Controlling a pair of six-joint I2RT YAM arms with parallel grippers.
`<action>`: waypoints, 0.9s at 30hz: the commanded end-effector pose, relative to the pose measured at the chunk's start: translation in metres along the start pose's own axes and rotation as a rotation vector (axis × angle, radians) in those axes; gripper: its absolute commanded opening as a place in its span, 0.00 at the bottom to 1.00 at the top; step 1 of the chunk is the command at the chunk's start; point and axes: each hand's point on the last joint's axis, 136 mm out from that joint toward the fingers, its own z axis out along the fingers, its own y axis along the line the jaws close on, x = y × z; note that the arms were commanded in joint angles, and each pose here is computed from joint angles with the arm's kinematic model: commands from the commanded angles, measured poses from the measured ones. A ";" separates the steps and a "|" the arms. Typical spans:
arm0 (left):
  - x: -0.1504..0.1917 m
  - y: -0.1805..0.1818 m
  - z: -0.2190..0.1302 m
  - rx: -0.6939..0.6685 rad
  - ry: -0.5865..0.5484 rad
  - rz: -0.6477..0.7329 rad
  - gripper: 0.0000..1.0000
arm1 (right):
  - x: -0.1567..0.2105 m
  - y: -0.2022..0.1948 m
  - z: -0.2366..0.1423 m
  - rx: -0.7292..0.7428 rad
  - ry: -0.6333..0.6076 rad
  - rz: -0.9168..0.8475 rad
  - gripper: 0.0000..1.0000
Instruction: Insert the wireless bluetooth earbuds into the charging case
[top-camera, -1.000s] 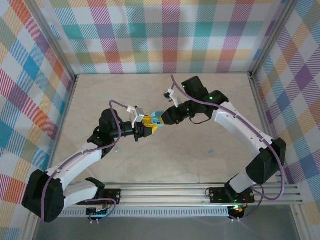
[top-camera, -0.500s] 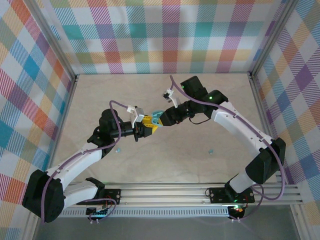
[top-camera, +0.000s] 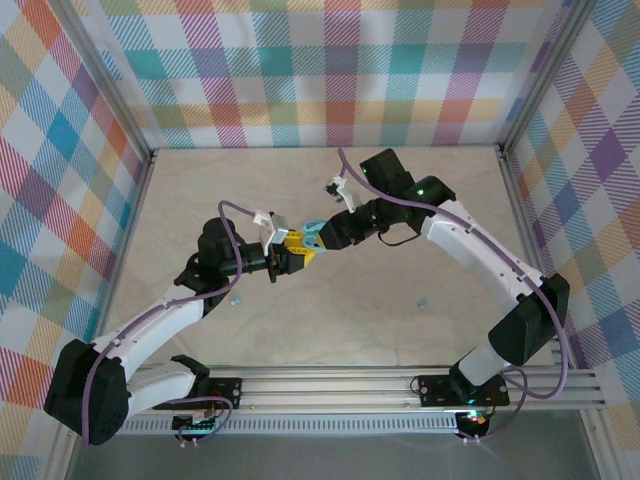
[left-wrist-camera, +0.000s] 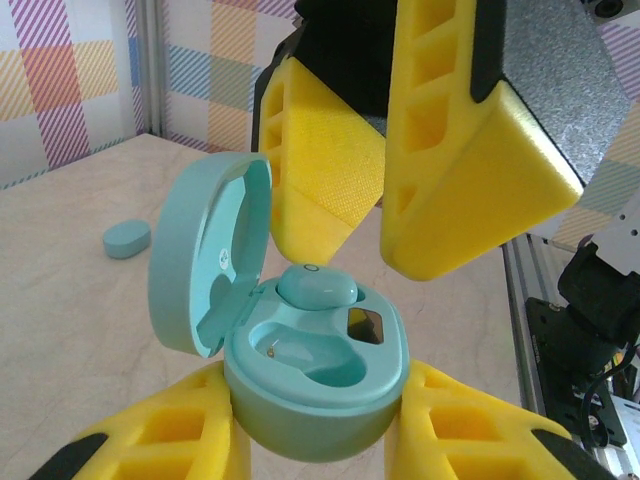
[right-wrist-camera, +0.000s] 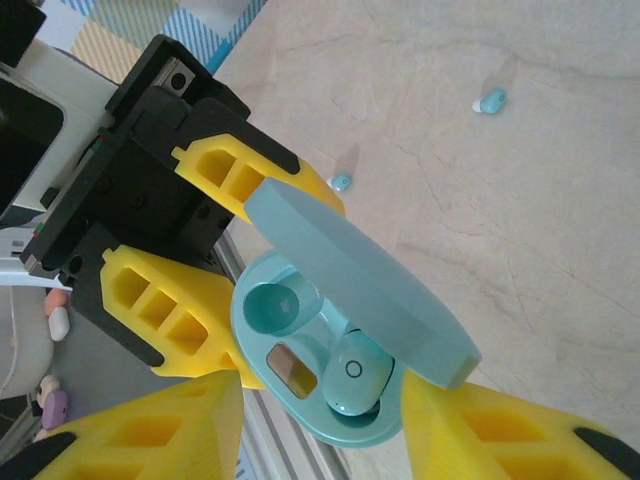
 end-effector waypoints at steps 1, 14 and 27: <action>-0.009 -0.012 -0.002 0.041 -0.033 0.036 0.05 | -0.013 0.006 -0.012 0.024 -0.050 -0.043 0.47; 0.000 -0.004 -0.009 -0.035 -0.011 0.009 0.05 | -0.032 0.033 -0.044 0.003 -0.183 -0.078 0.44; 0.015 0.011 -0.037 -0.217 0.024 -0.124 0.05 | -0.063 0.004 -0.029 0.084 -0.266 -0.005 0.48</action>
